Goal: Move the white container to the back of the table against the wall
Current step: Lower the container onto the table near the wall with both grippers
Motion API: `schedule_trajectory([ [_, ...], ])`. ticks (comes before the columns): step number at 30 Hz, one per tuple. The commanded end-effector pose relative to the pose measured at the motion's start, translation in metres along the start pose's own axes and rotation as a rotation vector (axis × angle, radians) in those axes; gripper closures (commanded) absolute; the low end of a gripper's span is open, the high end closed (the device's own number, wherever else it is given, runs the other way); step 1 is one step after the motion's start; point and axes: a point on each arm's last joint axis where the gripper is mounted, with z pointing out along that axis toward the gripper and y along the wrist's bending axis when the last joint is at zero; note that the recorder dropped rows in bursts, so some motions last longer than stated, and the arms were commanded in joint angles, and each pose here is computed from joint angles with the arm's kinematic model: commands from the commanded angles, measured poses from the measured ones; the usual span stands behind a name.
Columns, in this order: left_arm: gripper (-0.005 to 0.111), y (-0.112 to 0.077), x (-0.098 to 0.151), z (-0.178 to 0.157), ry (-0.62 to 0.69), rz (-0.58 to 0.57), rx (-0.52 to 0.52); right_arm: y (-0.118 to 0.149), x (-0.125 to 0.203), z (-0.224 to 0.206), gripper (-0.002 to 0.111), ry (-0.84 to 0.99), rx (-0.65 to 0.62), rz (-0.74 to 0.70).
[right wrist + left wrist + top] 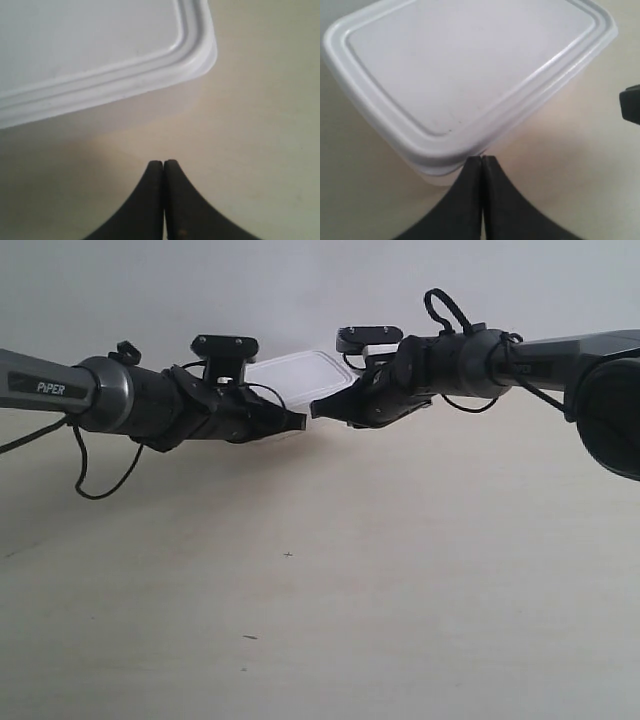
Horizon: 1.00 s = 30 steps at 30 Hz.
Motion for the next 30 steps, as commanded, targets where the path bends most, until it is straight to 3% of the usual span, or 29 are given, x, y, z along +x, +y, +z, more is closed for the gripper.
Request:
schedule_trajectory([
  [1, 0.107, 0.001, -0.003, 0.007, -0.027, 0.024, -0.016, -0.002, -0.008, -0.001, 0.108, -0.069, 0.005, -0.018],
  [7, 0.107, 0.009, -0.006, 0.009, -0.066, 0.039, -0.066, -0.003, -0.010, 0.000, 0.108, -0.097, 0.006, -0.018],
  [30, 0.107, 0.013, -0.020, 0.019, -0.121, 0.080, -0.081, -0.009, -0.009, 0.012, 0.108, -0.201, 0.018, -0.017],
])
